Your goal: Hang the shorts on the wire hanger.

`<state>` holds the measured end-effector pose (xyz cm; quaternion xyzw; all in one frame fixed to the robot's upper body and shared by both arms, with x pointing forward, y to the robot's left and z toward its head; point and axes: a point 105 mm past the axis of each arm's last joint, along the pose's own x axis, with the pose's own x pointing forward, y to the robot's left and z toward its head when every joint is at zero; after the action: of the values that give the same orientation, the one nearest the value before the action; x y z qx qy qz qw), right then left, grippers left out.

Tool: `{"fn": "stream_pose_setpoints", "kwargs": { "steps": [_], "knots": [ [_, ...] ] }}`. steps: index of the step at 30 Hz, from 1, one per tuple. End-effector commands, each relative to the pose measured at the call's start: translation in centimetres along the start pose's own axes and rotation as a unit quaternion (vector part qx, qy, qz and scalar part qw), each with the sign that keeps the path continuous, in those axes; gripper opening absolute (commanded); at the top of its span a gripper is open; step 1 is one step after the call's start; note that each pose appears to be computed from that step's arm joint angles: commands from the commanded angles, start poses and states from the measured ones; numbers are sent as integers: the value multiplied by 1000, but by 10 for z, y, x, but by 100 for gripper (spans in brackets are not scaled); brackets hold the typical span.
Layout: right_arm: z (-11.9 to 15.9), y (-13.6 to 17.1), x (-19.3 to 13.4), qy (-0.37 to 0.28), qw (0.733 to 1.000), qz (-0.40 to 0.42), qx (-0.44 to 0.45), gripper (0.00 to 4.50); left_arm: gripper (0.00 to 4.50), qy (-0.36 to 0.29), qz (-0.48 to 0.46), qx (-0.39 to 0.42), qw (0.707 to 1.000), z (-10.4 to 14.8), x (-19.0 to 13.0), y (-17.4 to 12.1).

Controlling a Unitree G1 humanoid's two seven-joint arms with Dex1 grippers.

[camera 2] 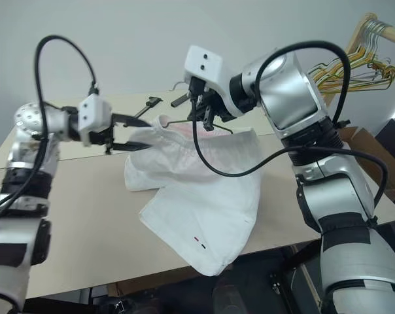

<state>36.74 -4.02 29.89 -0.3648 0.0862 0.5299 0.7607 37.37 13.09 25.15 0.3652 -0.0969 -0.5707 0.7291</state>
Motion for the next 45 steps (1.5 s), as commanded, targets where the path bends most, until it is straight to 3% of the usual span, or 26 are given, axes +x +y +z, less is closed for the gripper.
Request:
{"fn": "stream_pose_setpoints", "kwargs": {
  "steps": [1, 3, 10, 14, 18, 21, 24, 30, 39, 45],
  "knots": [
    [12, 0, -6, -8, 1000, -2, -18, 0, 253, 40, 8, 0, 999, -12, 3, 9],
    [17, 2, -7, -13, 1000, -1, -24, 0, 253, 65, -14, -4, 998, -22, 6, 6],
    [14, 4, -8, -7, 999, -3, -32, 0, 253, 12, -16, -13, 1000, -5, -11, 19],
    [14, 8, -8, -11, 999, 5, -37, 0, 253, 33, -26, -13, 999, -9, -12, 20],
    [17, 11, -7, -12, 999, 14, -49, 0, 253, 37, -106, -30, 993, -15, -2, 0],
    [18, 12, -7, -13, 998, 16, -52, 0, 253, 77, -117, -2, 990, -26, 8, -5],
    [19, 14, -7, -14, 998, 18, -53, 0, 196, 86, -99, 1, 991, -28, 14, -1],
    [18, 15, -7, -13, 998, 18, -52, 0, 11, 71, -90, 1, 993, -26, 14, 1],
    [16, 15, -4, -24, 996, 4, -80, 0, 2, 45, -73, -12, 996, -19, 12, 5],
    [-6, 2, -21, -15, 997, -49, -55, 174, 0, 31, -63, -41, 997, -22, 9, 3]
  ]
}}
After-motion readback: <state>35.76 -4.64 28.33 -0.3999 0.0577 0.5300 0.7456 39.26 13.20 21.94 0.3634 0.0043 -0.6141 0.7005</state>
